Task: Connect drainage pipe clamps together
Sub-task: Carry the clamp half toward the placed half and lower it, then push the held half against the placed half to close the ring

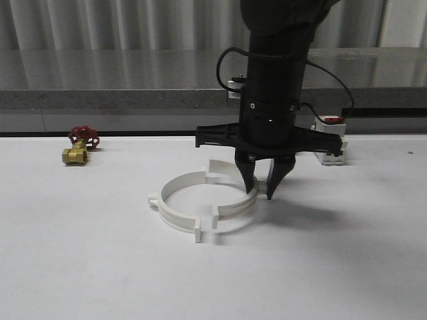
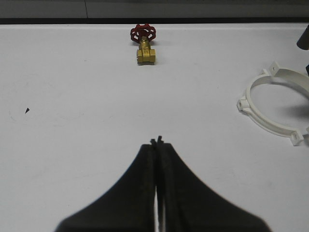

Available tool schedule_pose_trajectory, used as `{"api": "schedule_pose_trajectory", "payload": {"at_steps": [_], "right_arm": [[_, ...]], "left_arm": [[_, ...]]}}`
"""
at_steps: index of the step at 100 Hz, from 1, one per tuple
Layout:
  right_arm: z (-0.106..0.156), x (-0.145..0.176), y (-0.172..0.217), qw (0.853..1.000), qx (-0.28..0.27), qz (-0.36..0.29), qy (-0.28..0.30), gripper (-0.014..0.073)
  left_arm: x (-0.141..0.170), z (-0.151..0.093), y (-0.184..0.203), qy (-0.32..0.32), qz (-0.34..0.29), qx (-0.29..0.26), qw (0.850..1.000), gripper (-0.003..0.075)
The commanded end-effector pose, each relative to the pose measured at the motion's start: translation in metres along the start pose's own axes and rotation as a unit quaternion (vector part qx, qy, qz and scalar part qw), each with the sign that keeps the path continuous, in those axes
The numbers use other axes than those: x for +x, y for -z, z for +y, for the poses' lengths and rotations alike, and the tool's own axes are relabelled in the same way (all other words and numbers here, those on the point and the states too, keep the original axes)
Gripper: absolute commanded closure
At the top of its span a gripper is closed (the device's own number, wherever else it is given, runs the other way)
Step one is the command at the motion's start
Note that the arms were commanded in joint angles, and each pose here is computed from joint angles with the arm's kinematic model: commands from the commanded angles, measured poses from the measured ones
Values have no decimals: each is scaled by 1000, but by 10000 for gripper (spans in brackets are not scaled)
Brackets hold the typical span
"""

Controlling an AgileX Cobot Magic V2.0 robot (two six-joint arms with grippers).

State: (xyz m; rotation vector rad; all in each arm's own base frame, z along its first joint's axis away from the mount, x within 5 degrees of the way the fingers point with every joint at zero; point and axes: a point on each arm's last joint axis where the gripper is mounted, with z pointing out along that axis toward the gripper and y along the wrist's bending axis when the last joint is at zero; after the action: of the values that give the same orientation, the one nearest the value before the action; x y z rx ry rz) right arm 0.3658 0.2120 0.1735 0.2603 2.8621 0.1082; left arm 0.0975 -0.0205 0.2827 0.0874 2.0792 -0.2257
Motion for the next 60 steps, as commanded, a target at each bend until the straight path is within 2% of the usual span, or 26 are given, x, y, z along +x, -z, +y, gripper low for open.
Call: {"api": "schedule_pose_trajectory", "payload": {"at_steps": [1,60], "right_arm": [[3,-12,32,999,-19,-48,-3,507],[4,-13,32,998,-24,-55,-16,507]], "left_arm": [[-14,-1,4,5,-45,3,999,740],[-14,-1,4,5,-45,3,999,740]]}}
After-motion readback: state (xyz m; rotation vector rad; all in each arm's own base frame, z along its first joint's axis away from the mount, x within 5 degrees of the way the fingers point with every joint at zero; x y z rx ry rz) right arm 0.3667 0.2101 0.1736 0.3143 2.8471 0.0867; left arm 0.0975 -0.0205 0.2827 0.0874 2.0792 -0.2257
